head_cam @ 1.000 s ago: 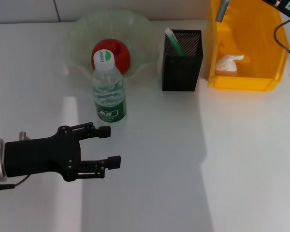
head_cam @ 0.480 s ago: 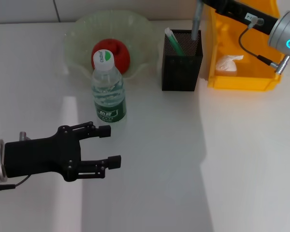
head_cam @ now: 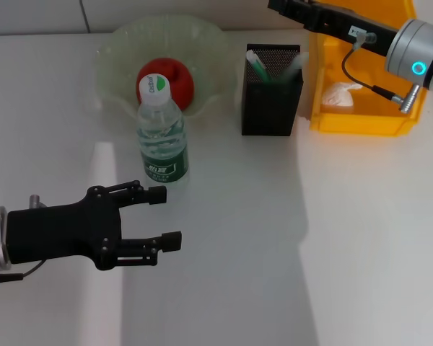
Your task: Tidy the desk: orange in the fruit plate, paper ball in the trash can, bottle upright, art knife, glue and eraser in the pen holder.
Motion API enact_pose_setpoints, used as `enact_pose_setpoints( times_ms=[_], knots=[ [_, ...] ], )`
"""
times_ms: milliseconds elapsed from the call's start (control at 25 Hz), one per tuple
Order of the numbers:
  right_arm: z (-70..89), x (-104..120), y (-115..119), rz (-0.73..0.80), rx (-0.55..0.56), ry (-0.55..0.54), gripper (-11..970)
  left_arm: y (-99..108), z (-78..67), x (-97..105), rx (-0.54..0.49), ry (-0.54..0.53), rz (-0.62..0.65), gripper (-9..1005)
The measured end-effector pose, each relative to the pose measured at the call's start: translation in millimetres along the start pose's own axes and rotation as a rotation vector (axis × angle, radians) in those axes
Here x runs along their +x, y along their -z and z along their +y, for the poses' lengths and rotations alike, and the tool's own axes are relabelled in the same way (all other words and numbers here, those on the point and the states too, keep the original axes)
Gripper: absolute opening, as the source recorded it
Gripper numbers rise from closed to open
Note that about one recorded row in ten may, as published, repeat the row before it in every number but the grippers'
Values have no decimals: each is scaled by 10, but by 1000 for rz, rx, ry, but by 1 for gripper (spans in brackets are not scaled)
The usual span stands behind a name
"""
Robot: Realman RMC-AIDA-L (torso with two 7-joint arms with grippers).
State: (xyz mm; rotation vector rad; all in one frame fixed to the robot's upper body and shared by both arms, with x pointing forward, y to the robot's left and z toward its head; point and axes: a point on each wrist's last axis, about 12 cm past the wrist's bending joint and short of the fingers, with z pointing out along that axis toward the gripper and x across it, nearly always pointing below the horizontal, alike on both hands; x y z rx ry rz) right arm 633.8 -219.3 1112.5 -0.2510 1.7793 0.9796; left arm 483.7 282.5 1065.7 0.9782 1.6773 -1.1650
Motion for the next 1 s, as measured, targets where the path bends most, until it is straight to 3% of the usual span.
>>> enact_pose_setpoints(
  times_ms=[200,440,680,800,1000],
  knots=[
    [55,-37,198,-34,-84,30,607,12,-1,-6,1,-1,-5,846],
    [189,20,854,-102,-234,105,720,89,-29,-56,18,-5,-46,846],
    [379,360,1619,59,-564,211,818,202,-77,-98,53,-5,-74,846],
    [425,547,1764,167,-644,222,831,215,-89,-106,68,-2,-72,846],
    [470,686,1725,225,-664,211,835,205,-99,-104,85,-1,-61,846]
  ],
)
